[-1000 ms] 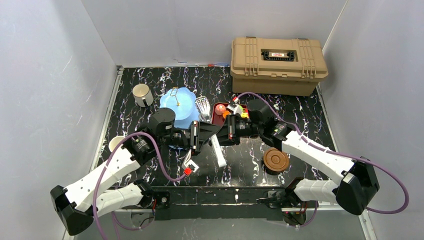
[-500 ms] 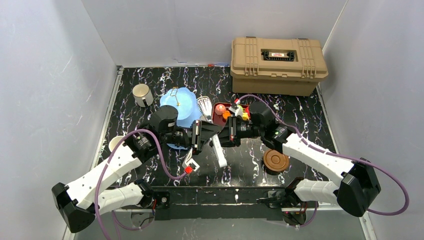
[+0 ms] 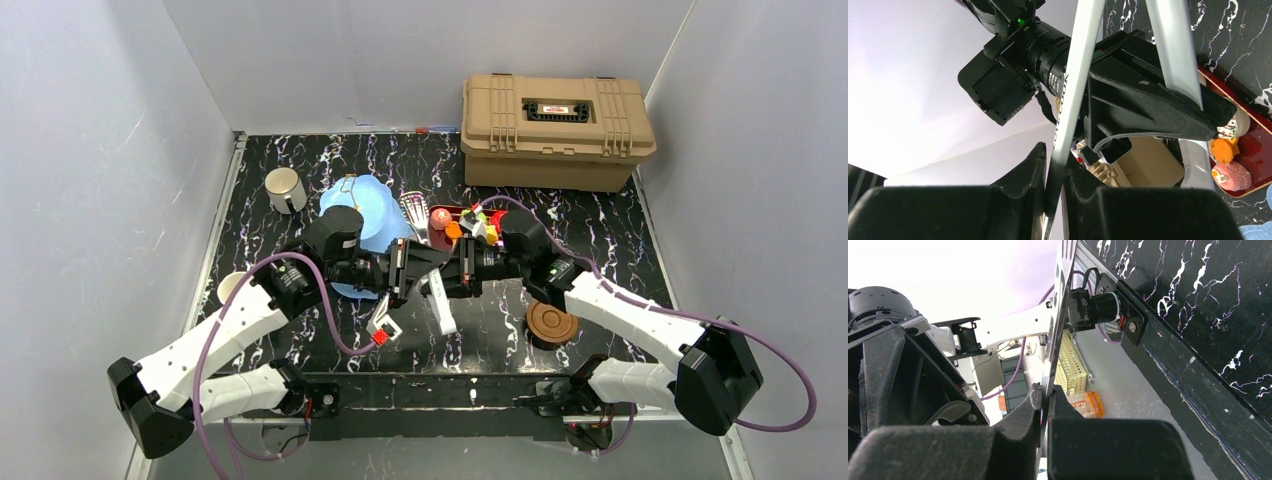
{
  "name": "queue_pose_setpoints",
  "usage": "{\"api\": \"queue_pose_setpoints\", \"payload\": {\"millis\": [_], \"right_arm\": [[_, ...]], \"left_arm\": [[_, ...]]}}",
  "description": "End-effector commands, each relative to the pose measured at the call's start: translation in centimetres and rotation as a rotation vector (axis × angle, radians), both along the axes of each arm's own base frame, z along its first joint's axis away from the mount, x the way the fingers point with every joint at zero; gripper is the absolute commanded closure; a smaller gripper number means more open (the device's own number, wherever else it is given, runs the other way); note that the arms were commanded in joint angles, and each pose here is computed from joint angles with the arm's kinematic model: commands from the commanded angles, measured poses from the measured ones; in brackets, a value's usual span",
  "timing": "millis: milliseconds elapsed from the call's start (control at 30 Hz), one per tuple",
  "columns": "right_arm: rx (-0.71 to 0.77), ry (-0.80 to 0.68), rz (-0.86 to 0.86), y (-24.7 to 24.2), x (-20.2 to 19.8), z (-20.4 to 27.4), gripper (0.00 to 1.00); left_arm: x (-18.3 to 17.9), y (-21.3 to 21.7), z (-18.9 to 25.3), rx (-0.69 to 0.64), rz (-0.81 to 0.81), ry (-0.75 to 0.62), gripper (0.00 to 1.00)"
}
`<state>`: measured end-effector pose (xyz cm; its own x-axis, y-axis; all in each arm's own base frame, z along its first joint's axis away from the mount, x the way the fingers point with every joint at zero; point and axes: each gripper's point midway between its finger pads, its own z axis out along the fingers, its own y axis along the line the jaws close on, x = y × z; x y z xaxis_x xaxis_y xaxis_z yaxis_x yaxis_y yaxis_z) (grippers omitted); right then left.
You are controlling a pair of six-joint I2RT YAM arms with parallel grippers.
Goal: Serve the afternoon tea
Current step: Adjust the clamp.
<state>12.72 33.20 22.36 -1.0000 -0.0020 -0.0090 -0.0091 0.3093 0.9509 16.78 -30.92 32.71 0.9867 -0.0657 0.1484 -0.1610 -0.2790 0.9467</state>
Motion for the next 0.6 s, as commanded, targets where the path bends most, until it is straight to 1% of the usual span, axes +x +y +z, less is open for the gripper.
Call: {"api": "queue_pose_setpoints", "payload": {"millis": [0, 433, 567], "right_arm": [[-0.414, 0.091, -0.034, -4.9, -1.8, -12.9, 0.99], [-0.440, 0.116, -0.023, -5.6, -2.7, -14.0, 0.99], [-0.420, 0.092, -0.029, -5.1, -2.0, -13.1, 0.99]], "left_arm": [[-4.6, 2.5, 20.0, -0.486, -0.112, -0.408, 1.00], [-4.4, 2.4, 21.6, -0.512, -0.108, -0.446, 1.00], [-4.4, 2.3, 21.1, -0.505, -0.109, -0.431, 1.00]]}}
